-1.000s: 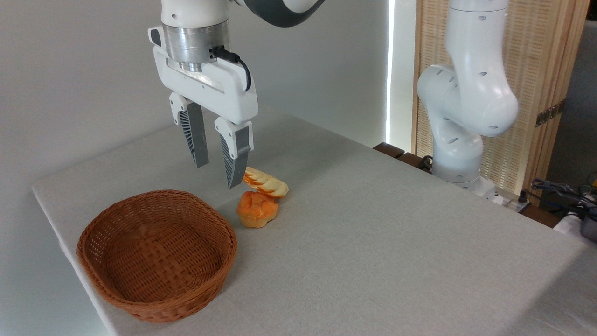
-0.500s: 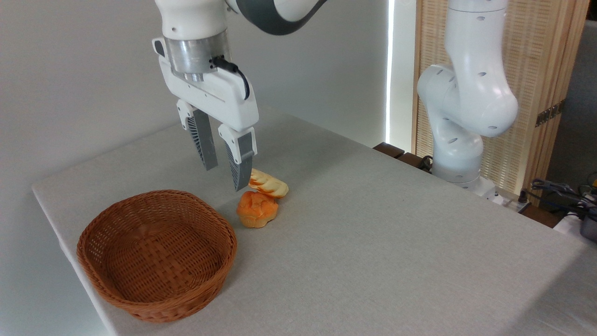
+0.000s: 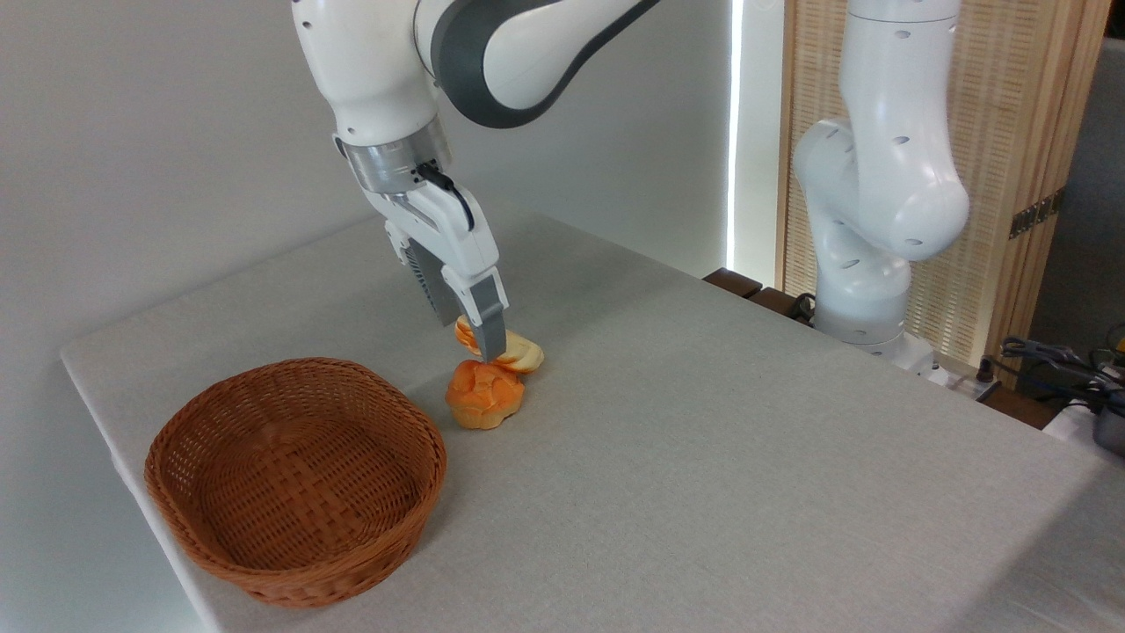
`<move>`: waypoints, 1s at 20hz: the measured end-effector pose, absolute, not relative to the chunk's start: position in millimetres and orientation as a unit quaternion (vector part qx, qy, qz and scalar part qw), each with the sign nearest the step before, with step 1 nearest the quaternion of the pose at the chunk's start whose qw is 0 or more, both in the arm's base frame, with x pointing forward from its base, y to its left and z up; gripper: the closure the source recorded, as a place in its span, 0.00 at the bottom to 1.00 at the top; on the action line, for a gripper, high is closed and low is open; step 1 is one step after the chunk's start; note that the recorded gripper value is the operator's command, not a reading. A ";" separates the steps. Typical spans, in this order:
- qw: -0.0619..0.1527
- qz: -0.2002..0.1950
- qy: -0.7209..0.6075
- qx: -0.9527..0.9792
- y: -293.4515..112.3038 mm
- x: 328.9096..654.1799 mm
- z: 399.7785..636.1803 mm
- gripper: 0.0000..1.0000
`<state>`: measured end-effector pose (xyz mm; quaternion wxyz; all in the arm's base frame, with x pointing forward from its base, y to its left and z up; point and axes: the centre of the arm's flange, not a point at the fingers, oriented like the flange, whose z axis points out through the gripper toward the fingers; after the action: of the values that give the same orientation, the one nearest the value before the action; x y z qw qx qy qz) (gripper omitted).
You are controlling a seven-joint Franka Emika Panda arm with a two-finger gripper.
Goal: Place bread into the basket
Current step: 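Lower the gripper onto the pale bread roll and close on it, then lift the bread roll and carry it over the wicker basket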
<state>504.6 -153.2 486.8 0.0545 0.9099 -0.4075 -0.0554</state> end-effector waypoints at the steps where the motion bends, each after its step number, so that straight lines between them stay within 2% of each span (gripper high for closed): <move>1: 0.055 -0.058 -0.407 0.910 -152.3 503.1 485.0 0.00; 2: 0.056 -0.061 -0.407 0.910 -151.5 501.5 483.3 0.00; 3: 0.057 -0.066 -0.406 0.910 -150.8 500.1 481.3 0.07; 6: 0.058 -0.074 -0.406 0.909 -150.2 497.6 475.3 0.55; 7: 0.058 -0.075 -0.406 0.909 -150.0 497.2 474.1 0.60; 20: 0.058 -0.076 -0.407 0.909 -149.9 496.7 473.0 0.60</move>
<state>496.7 -149.9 473.0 0.0582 0.9086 -0.4066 -0.0761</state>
